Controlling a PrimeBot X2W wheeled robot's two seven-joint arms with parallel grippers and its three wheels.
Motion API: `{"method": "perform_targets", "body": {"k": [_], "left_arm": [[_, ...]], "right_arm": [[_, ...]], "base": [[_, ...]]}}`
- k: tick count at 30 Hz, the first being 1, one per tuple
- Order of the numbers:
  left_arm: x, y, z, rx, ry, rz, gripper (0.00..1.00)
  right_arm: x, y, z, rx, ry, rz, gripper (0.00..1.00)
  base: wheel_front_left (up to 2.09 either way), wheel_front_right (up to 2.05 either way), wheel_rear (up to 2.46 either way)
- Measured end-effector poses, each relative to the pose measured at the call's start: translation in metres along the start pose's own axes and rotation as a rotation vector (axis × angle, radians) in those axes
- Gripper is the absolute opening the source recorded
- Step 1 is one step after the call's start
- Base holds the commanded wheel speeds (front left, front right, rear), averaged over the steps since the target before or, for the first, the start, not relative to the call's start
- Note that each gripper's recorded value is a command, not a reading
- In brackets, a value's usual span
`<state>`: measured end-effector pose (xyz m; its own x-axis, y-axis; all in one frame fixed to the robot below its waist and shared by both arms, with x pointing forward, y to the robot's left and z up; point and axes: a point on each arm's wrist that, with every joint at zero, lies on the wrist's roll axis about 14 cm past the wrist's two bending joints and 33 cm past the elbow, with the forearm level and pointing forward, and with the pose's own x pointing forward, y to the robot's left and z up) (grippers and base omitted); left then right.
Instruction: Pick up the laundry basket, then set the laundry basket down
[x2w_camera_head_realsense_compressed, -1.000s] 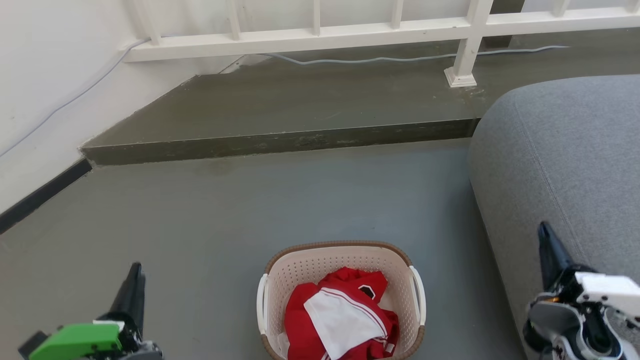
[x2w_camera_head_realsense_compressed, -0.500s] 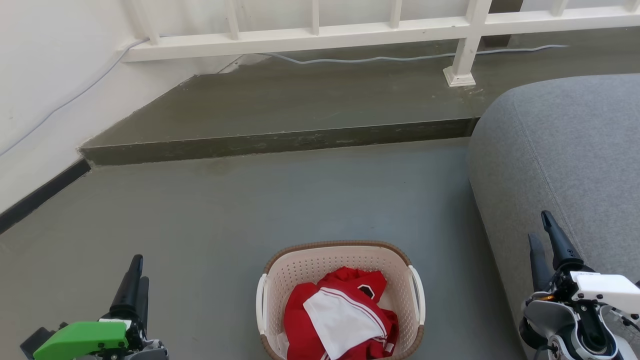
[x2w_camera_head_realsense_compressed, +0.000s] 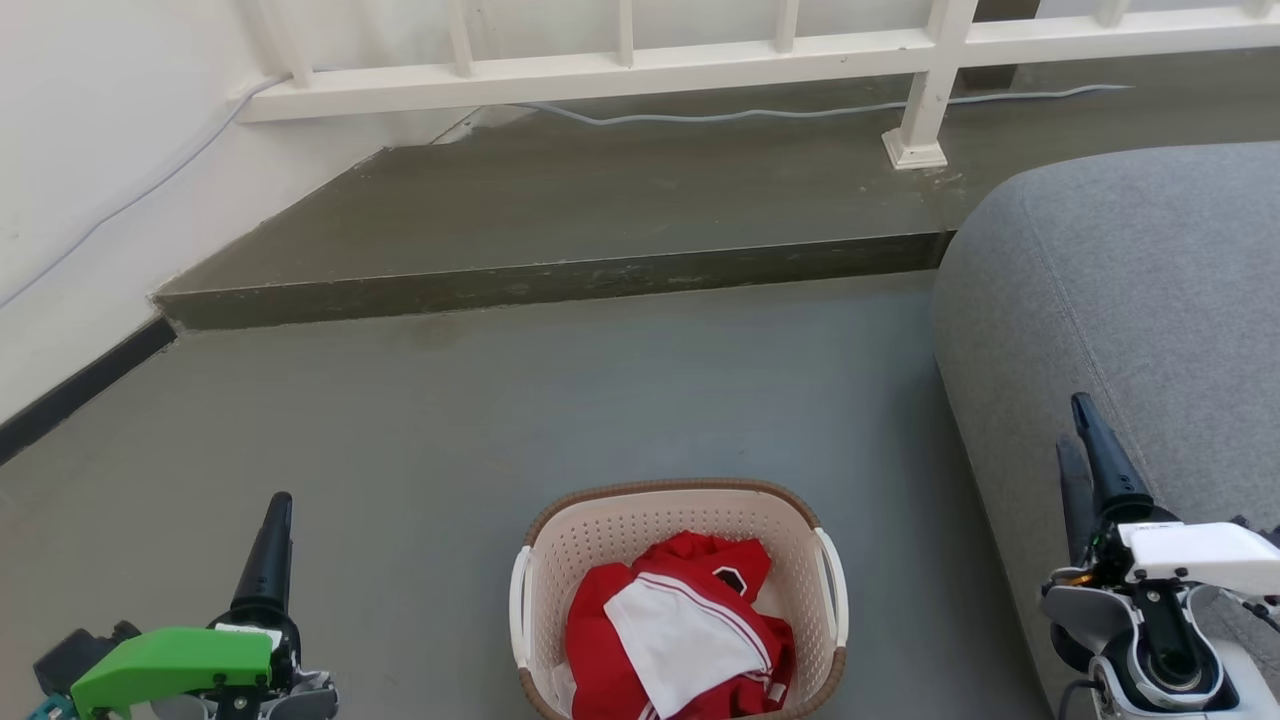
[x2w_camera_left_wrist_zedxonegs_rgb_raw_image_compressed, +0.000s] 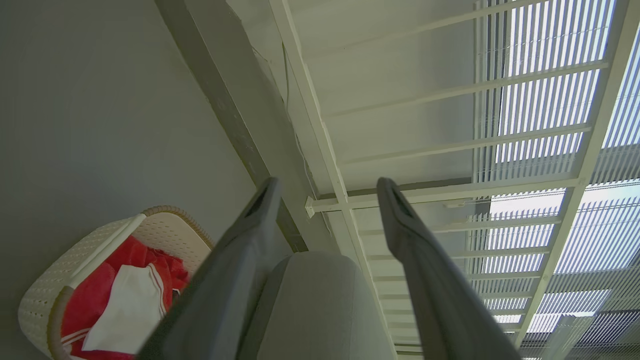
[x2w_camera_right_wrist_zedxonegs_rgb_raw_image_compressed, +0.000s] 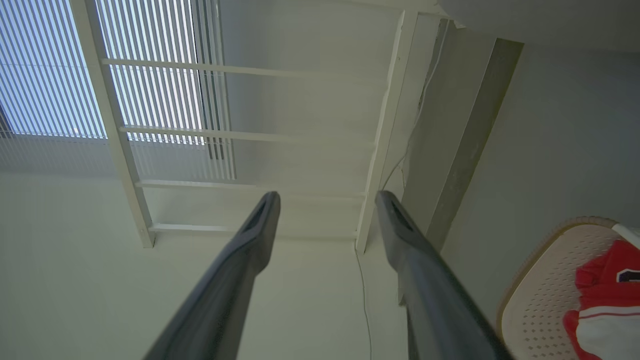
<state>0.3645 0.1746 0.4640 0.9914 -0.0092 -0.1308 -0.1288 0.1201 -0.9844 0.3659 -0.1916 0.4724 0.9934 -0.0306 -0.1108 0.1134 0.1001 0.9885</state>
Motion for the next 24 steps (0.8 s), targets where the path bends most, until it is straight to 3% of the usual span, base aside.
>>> {"method": "perform_targets", "body": {"k": [12,24], "left_arm": [[0.007,-0.019,0.001,0.194,-0.006,-0.059,1.00],[0.008,-0.033,-0.001,0.492,-0.005,-0.115,1.00]], "right_arm": [[0.004,0.012,-0.012,-0.189,0.043,0.045,1.00],[0.007,0.020,-0.016,-0.436,0.063,0.091,1.00]], "base": [[0.00,0.00,0.00],[0.00,0.00,0.00]]}}
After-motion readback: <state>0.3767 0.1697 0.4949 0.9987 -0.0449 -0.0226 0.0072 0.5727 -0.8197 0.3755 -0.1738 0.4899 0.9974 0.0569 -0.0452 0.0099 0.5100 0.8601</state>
